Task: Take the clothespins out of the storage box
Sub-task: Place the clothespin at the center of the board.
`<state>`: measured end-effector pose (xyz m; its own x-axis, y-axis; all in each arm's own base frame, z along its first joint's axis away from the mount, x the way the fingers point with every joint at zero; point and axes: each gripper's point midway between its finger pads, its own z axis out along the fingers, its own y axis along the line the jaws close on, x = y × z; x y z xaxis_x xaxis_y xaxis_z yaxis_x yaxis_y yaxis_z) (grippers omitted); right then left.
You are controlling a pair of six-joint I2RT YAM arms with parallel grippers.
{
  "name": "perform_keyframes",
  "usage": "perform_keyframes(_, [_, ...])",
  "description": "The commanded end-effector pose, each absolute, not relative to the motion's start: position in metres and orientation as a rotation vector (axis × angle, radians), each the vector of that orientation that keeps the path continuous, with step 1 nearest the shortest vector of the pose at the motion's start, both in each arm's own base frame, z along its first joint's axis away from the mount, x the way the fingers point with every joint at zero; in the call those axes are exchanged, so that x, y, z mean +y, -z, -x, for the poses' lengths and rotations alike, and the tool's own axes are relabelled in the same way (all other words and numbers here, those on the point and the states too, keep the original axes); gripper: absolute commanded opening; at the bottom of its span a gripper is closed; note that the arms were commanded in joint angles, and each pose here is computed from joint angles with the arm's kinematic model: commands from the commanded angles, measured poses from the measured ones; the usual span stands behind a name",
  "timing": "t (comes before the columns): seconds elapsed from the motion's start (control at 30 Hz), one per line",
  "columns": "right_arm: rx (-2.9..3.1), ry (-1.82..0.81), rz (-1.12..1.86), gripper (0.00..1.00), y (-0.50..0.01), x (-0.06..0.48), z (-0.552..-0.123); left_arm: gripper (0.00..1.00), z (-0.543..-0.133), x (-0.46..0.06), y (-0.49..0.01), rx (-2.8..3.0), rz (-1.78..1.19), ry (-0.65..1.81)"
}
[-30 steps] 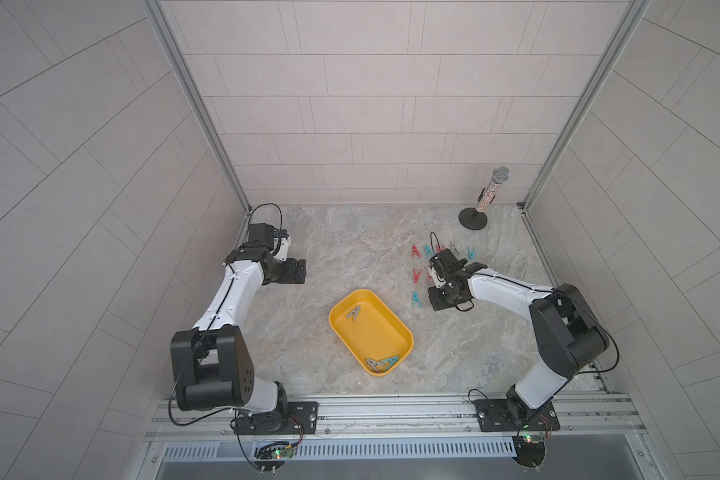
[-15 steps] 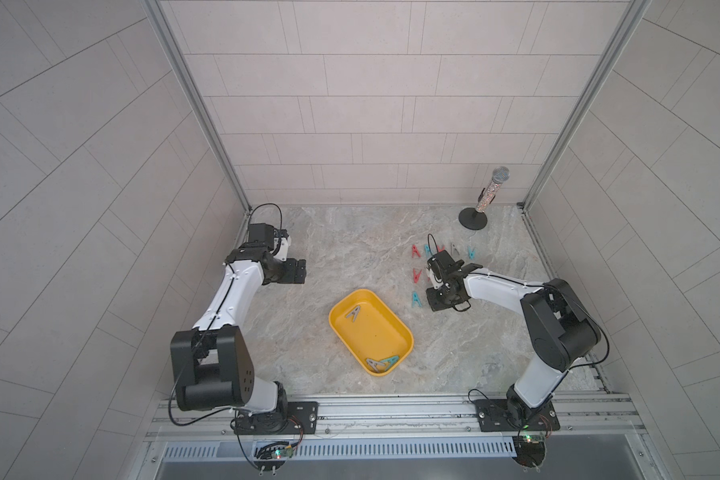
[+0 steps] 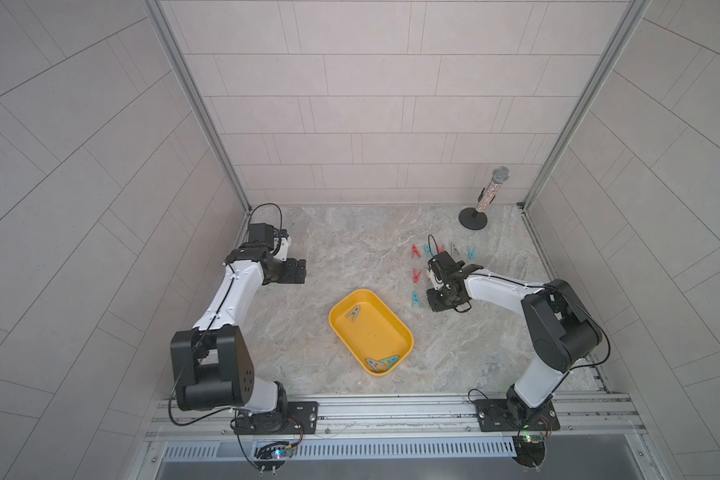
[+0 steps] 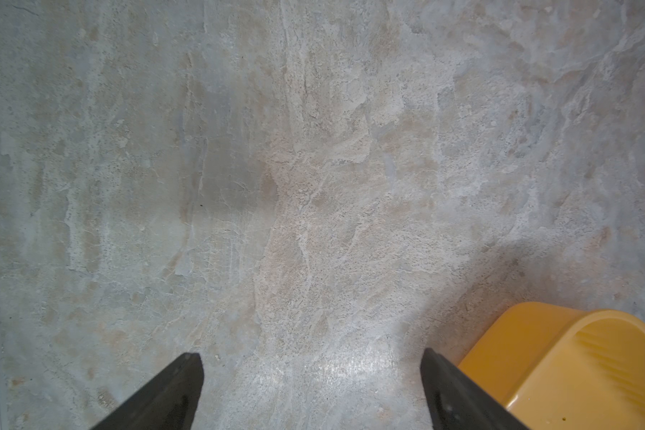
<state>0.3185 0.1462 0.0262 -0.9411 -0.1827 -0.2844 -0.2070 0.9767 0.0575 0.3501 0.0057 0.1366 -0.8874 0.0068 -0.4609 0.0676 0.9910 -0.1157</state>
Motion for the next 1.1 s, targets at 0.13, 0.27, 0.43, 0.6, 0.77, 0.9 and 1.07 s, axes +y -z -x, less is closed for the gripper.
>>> perform_keyframes(0.13, [2.783, -0.152, 0.267, 0.30, -0.064, 0.143, -0.316, 0.99, -0.347, 0.007, -0.138, 2.653, -0.041, 0.181])
perform_keyframes(0.27, [2.725, -0.224, 0.267, 0.32, -0.089, 0.150, -0.317, 0.99, -0.347, 0.007, -0.138, 2.654, -0.041, 0.181])
perform_keyframes(0.43, [2.649, -0.329, 0.234, 0.33, -0.122, 0.162, -0.318, 0.99, -0.347, 0.007, -0.138, 2.654, -0.041, 0.177])
perform_keyframes(0.6, [2.573, -0.423, 0.207, 0.34, -0.153, 0.180, -0.314, 0.99, -0.347, 0.008, -0.138, 2.655, -0.040, 0.175])
perform_keyframes(0.77, [2.527, -0.474, 0.241, 0.34, -0.171, 0.207, -0.305, 0.99, -0.348, 0.009, -0.137, 2.656, -0.036, 0.168])
perform_keyframes(0.9, [2.511, -0.495, 0.304, 0.34, -0.175, 0.234, -0.297, 0.99, -0.348, 0.011, -0.138, 2.655, -0.028, 0.154])
perform_keyframes(1.07, [2.499, -0.522, 0.398, 0.35, -0.176, 0.269, -0.286, 0.99, -0.348, 0.013, -0.139, 2.652, -0.022, 0.141])
